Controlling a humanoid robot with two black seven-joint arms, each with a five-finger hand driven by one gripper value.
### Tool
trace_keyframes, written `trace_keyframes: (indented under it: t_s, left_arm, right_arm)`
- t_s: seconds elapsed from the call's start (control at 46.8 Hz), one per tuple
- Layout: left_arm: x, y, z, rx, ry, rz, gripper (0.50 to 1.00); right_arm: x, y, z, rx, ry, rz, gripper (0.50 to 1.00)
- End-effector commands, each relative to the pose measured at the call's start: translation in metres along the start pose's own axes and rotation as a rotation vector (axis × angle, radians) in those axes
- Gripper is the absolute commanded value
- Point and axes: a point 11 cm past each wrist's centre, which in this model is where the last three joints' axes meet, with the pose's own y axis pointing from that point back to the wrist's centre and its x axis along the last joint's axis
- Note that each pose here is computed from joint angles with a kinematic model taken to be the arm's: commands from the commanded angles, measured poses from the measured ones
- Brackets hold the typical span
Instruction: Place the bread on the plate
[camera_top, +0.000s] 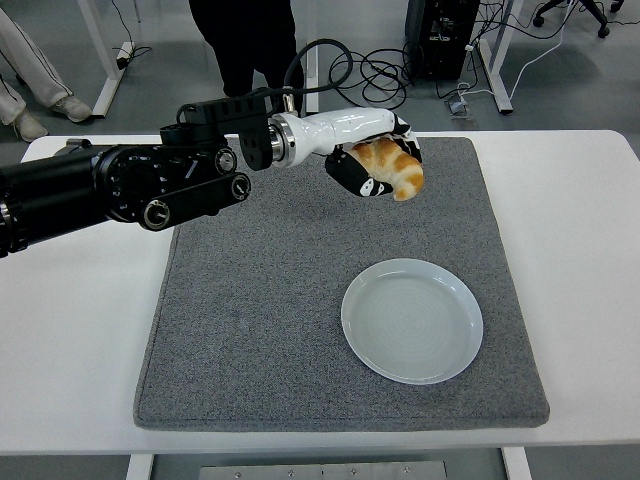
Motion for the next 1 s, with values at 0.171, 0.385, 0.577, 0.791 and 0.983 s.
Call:
trace_keyframes:
  t_s: [0.171,0.385,0.577,0.791,0.983]
  left_arm:
    - [-0.021,-0.017,0.025,-0.044,-0.006,-0.042,0.500]
    - [-0.036,-0.015,0.016,-0.033,-0.077,-0.057,0.500]
    - [-0.055,-0.013,0.010,-0.045,-0.063,-0.032,0.500]
    - [-0.076,-0.011,0.022,-0.086,-0.028,-0.055,0.500]
    - [-0.100,-0.008,0.038,-0.135,0.016,-0.105,0.500]
  right_arm:
    - [0.000,0.000,0.000,0.000,-0.001,-0.001,1.000]
    - [0.000,0.000,0.001,-0.001,0.000,-0.001,1.000]
    - [0.000,0.000,0.000,0.000,0.001,0.000,1.000]
    - [0.000,0.000,0.000,0.001,-0.001,-0.001,1.000]
    - [0.000,0.000,0.000,0.000,0.001,0.000,1.000]
